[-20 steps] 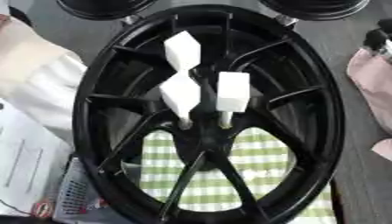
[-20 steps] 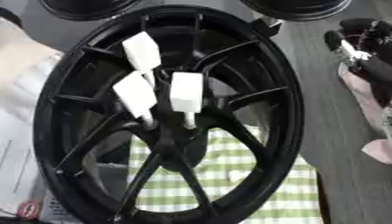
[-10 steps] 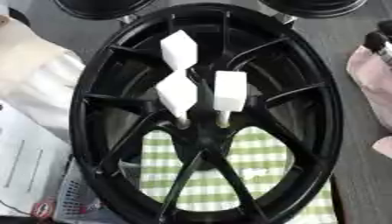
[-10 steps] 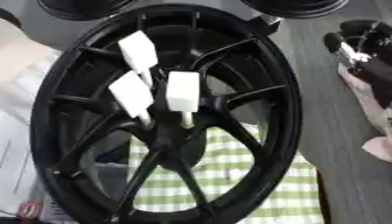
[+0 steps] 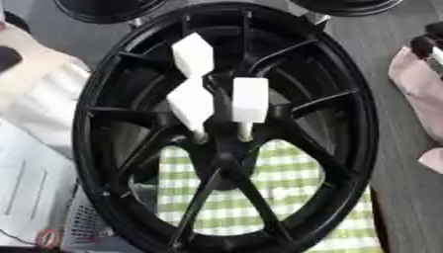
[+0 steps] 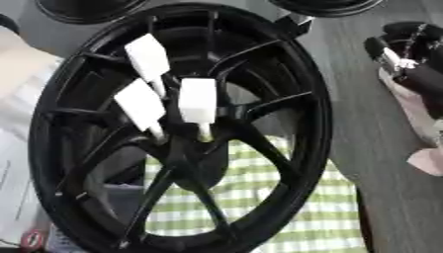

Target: Pull the pin out of the wheel hub.

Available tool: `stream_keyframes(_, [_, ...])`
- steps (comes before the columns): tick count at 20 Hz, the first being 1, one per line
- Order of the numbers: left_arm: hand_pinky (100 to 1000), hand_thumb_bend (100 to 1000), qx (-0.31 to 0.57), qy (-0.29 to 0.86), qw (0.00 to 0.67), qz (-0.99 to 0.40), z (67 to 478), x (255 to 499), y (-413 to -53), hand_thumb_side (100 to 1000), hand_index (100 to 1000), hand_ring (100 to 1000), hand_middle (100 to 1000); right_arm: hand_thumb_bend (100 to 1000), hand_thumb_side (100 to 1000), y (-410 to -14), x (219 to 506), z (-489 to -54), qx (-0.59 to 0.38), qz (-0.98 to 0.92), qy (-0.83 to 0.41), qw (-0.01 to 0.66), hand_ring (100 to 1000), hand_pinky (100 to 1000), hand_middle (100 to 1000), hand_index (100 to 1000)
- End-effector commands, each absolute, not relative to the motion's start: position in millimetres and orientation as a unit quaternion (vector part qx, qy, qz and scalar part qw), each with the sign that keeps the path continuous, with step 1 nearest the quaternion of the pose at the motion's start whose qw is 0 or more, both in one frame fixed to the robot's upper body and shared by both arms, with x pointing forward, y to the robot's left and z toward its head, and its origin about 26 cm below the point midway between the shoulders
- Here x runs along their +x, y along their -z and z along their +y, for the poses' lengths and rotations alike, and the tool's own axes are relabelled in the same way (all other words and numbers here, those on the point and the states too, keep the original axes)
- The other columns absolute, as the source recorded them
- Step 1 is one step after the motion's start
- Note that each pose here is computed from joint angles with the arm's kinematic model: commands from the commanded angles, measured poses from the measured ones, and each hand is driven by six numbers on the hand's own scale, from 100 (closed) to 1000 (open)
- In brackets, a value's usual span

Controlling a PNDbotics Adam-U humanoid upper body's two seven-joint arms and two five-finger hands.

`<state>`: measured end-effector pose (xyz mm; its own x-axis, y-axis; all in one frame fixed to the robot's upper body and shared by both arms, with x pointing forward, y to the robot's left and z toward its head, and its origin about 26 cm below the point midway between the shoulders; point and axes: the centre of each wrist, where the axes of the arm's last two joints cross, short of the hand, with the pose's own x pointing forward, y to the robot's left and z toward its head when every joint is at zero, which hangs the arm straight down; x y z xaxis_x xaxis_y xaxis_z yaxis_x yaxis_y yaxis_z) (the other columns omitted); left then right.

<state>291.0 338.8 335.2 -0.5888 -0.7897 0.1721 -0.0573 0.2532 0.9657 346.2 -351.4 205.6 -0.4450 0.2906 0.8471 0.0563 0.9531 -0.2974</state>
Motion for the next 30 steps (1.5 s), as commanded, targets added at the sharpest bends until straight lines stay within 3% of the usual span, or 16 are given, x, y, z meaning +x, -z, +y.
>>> stream_keyframes(1, [812,574,0.304,0.609,0.344,-0.647,340,289,-359,514,783,770,671,491,327,-217,344,-356,-0.117,-0.844,-0.131,0.507,681,930,620,705])
stream_keyframes(12, [836,559,0.287,0.688,0.303,-0.594,308,307,-400,514,788,781,690,492,328,-214,344,-356,-0.116,-0.839,-0.142,0.512,681,929,620,705])
stream_keyframes(30, [835,577,0.249,0.735,0.255,-0.577,251,364,-409,479,791,785,703,498,330,-214,347,-351,-0.108,-0.837,-0.154,0.514,680,930,620,705])
